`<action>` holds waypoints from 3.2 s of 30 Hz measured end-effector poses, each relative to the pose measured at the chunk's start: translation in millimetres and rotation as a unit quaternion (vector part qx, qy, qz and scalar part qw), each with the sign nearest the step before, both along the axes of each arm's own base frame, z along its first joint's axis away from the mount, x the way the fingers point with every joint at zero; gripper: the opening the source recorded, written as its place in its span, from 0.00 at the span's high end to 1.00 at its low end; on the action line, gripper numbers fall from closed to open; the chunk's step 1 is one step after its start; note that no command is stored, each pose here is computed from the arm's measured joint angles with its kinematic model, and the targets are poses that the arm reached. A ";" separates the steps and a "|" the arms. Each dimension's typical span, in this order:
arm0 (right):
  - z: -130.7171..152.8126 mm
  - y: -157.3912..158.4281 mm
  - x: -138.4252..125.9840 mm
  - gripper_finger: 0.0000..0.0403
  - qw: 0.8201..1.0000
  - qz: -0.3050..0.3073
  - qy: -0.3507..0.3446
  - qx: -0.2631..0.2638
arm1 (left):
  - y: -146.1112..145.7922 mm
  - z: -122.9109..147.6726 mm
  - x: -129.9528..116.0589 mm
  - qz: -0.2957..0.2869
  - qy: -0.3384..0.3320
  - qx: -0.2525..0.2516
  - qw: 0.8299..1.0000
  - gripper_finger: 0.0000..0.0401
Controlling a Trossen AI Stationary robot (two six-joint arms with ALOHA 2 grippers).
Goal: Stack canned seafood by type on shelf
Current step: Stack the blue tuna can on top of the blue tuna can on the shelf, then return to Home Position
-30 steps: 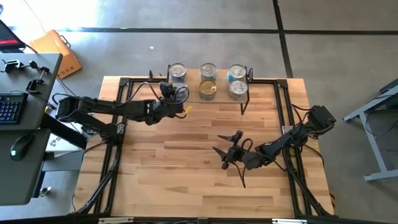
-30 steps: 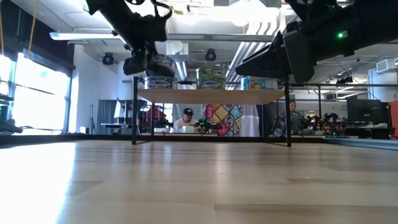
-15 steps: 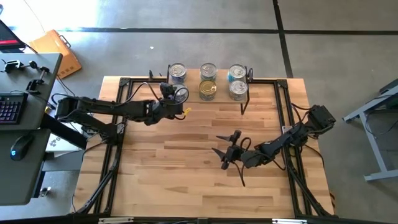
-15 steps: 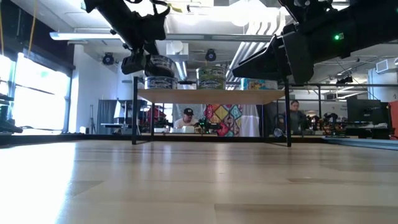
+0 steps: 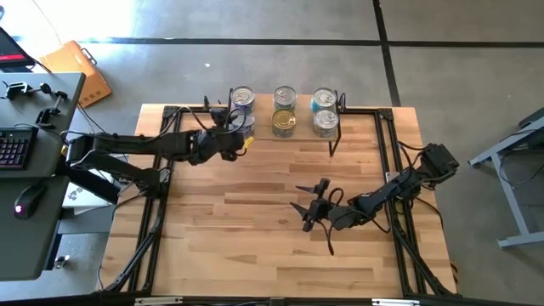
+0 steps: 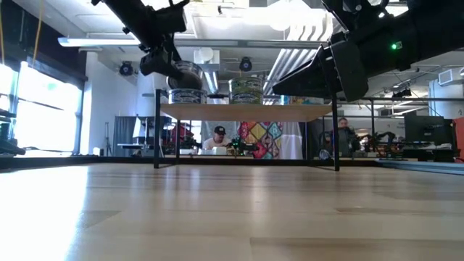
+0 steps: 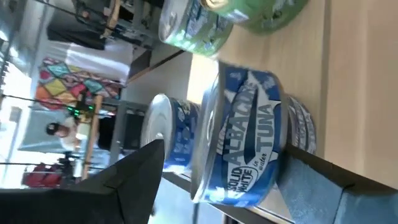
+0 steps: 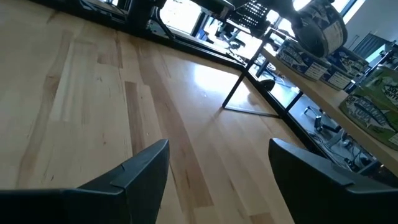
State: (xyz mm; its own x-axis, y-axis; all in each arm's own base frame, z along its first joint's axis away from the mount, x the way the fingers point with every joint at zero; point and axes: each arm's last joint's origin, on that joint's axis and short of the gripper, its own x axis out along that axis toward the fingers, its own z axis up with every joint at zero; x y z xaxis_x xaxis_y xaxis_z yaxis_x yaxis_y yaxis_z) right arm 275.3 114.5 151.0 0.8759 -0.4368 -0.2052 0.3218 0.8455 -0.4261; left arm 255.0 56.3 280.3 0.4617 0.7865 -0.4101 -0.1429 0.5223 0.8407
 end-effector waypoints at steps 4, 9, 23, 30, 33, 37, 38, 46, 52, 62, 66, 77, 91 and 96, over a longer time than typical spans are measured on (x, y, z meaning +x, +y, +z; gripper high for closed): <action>0.1 0.0 0.0 0.34 1.000 0.000 0.000 0.000 | 4.2 -3.2 -4.4 0.006 -0.002 -0.034 0.999 0.30; 0.1 0.1 0.0 0.34 1.000 0.000 0.000 0.000 | 10.8 -5.0 -6.3 0.017 -0.023 -0.067 0.997 0.30; -0.1 -5.5 2.8 0.34 1.000 0.001 0.001 0.004 | 18.7 -5.4 -8.4 0.042 -0.056 -0.094 0.993 0.30; -0.5 -10.4 6.0 0.34 1.000 0.016 0.001 0.024 | 20.5 -7.0 -11.1 0.055 -0.055 -0.109 0.991 0.30; -0.5 -10.3 6.0 0.34 1.000 0.017 0.001 0.024 | 19.0 -1.3 -13.0 0.065 -0.046 -0.121 0.989 0.30; -0.5 -10.3 6.0 0.34 1.000 0.017 0.001 0.025 | 17.4 11.5 -14.1 0.080 -0.063 -0.137 0.985 0.30; -0.5 -10.3 6.0 0.34 1.000 0.017 0.001 0.024 | 17.4 13.0 -14.2 0.082 -0.065 -0.139 0.985 0.30; -0.5 -10.3 6.0 0.34 0.999 0.016 -0.001 0.029 | 15.7 16.0 -15.0 0.085 -0.080 -0.144 0.983 0.30; -0.5 -10.2 5.9 0.34 1.000 0.017 0.001 0.025 | 11.2 34.7 -20.2 0.078 -0.190 -0.178 0.962 0.30; 44.9 3.4 -17.6 0.34 0.999 0.027 -0.041 0.008 | 11.1 48.0 -30.1 0.062 -0.274 -0.290 0.915 0.35; 76.6 6.1 -47.4 0.34 0.997 0.030 -0.057 0.040 | -12.2 45.5 -25.3 0.005 -0.253 -0.343 0.905 0.38; 88.0 -31.2 -102.5 0.43 0.927 0.249 0.085 0.265 | -73.3 4.2 -14.2 -0.114 -0.277 -0.375 0.877 0.42; 85.7 -100.7 -143.1 0.83 0.918 0.254 -0.038 0.302 | -75.1 -21.3 -35.7 -0.100 -0.333 -0.354 0.868 0.42; 74.2 -93.7 -159.7 0.91 0.906 0.279 -0.056 0.313 | -73.9 -33.7 -49.1 -0.116 -0.380 -0.356 0.846 0.42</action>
